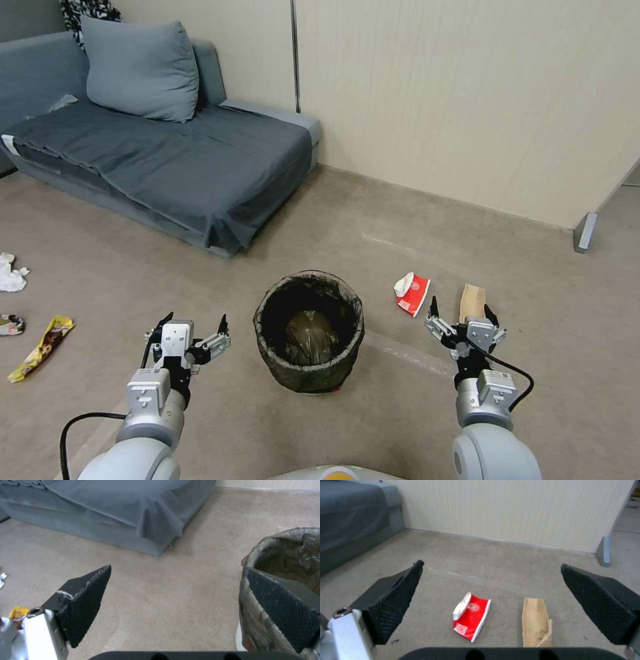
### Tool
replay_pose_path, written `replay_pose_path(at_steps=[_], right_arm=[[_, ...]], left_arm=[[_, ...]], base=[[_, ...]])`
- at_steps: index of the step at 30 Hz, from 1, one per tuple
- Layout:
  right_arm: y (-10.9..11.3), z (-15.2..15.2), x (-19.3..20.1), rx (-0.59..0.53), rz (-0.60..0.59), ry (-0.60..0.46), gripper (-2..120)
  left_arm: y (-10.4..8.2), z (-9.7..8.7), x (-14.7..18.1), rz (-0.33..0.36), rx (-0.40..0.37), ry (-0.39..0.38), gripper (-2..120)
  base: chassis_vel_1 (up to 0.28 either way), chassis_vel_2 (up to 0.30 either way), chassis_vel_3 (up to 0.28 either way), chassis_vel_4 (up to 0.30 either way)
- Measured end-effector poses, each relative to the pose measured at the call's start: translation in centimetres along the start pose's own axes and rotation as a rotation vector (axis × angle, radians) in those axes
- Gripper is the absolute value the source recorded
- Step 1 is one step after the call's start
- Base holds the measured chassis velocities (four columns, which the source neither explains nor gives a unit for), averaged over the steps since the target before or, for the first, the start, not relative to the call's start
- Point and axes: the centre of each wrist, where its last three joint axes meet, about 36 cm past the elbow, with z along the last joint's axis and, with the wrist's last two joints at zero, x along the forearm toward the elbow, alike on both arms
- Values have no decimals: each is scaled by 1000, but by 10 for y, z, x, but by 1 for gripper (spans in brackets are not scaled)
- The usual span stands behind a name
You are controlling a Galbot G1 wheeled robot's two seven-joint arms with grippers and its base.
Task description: Pick up the trash bin, then pick up the garbage from the floor and place it into the trash bin.
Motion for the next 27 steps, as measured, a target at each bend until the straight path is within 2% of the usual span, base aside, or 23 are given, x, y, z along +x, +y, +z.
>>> replay_pose_path(at_steps=[27], right_arm=[[0, 0, 0, 0, 0, 0, 100]], left_arm=[[0, 0, 0, 0, 0, 0, 100]], base=[[0, 0, 0, 0]])
